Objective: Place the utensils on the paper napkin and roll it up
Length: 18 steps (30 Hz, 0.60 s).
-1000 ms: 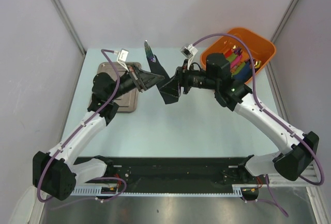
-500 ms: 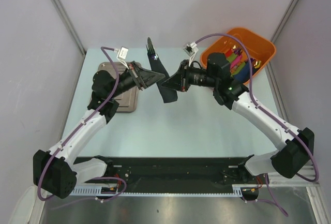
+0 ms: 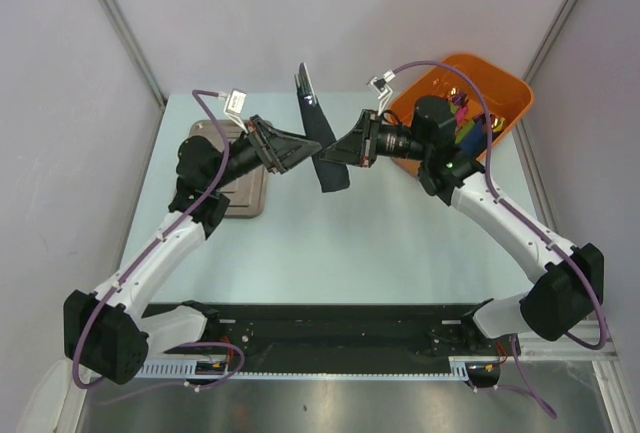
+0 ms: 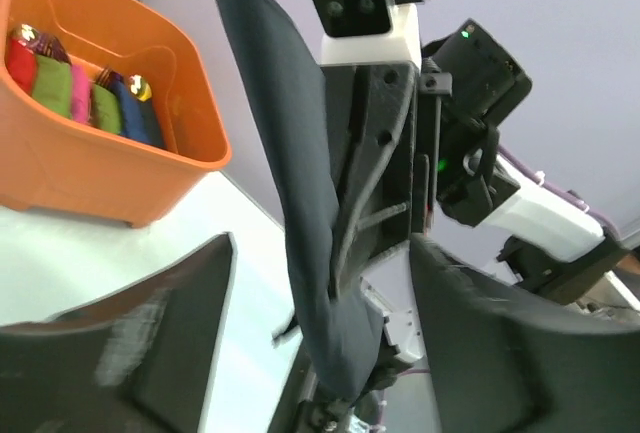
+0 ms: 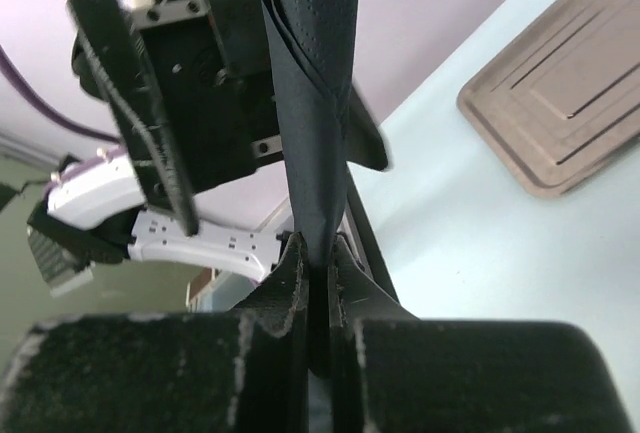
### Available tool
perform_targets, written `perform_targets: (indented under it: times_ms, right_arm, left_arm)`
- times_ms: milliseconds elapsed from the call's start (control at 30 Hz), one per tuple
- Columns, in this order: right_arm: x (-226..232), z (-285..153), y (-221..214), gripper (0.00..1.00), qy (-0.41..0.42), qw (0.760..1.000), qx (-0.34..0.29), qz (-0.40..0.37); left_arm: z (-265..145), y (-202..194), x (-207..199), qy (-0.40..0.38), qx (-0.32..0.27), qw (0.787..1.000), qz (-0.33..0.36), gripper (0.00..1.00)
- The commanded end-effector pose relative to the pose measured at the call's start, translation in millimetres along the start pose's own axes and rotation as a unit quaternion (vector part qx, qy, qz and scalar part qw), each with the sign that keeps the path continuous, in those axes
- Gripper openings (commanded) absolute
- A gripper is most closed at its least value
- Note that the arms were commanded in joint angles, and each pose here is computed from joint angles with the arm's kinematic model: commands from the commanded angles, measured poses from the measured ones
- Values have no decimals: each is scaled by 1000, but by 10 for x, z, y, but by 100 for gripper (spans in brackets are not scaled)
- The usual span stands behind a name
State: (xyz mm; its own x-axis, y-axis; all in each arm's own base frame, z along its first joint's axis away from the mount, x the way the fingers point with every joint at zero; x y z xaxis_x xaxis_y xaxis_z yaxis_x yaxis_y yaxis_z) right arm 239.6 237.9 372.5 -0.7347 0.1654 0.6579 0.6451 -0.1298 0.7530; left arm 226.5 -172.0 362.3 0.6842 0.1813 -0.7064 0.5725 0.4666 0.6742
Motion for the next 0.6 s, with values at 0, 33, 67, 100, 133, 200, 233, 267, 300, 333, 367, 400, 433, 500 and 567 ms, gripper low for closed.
perform_targets:
  times_ms: [0, 33, 67, 100, 133, 200, 233, 267, 300, 333, 367, 400, 433, 500, 567]
  right_arm:
    - [170, -224, 264, 0, 12, 998, -60, -20]
    - [165, -263, 269, 0, 9, 998, -66, -11]
    - [159, -352, 315, 0, 2, 997, -81, -9]
    - [169, -397, 338, 0, 0, 996, -92, -8]
    - [152, -447, 338, 0, -7, 995, -98, 2]
    - [160, -592, 397, 0, -34, 992, -121, -1]
    - [140, -641, 422, 0, -49, 990, -130, -9]
    - [164, -711, 458, 0, -66, 987, -147, -18]
    - [94, -811, 493, 0, -94, 983, -158, -11]
    - [53, -866, 514, 0, -113, 979, -167, -10]
    - [19, -946, 560, 0, -134, 974, -184, -11]
    - [-73, -1076, 610, 0, -163, 967, -198, -2]
    - [-122, -1160, 648, 0, -182, 961, -209, 1]
    - [-240, -1298, 729, 0, -215, 949, -230, 0]
    - [-414, -1494, 811, 0, -254, 933, -256, 6]
  left_arm:
    - [-89, 150, -149, -11, -22, 998, 65, 82]
    - [-134, 177, -150, -4, -26, 997, 74, 87]
    - [-163, 177, -152, 0, -22, 997, 81, 91]
    - [-198, 160, -108, 14, -11, 995, 97, 95]
    - [-259, 178, -118, 24, -12, 993, 111, 97]
    - [-327, 187, -80, 33, -4, 988, 154, 98]
    - [-382, 178, -19, 56, 6, 986, 155, 99]
    - [-415, 223, -50, 63, 3, 980, 187, 100]
    - [-447, 226, -60, 63, 9, 979, 196, 100]
    - [-488, 237, -37, 74, 13, 977, 198, 100]
    - [-519, 276, -89, 76, 10, 973, 218, 100]
    - [-538, 277, -107, 72, 14, 971, 226, 100]
    - [-551, 286, -115, 71, 17, 969, 235, 100]
    - [-580, 293, -139, 75, 24, 964, 253, 100]
    - [-607, 272, -126, 75, 28, 961, 265, 100]
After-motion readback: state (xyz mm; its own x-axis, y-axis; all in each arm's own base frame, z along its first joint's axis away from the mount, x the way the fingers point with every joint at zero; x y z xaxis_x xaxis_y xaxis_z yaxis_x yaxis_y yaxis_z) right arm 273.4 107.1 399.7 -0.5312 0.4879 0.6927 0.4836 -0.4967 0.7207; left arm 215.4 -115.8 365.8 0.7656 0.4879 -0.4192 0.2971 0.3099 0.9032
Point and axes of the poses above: each gripper's point midway between its finger pads, its own z axis out along the fingers, its own x axis along the line the jaws close on, y = z × x, the point moved 10 cm from there along -z, back along the fingers, and after that the axes turned 3 degrees about -z, right-handed, at the moved point
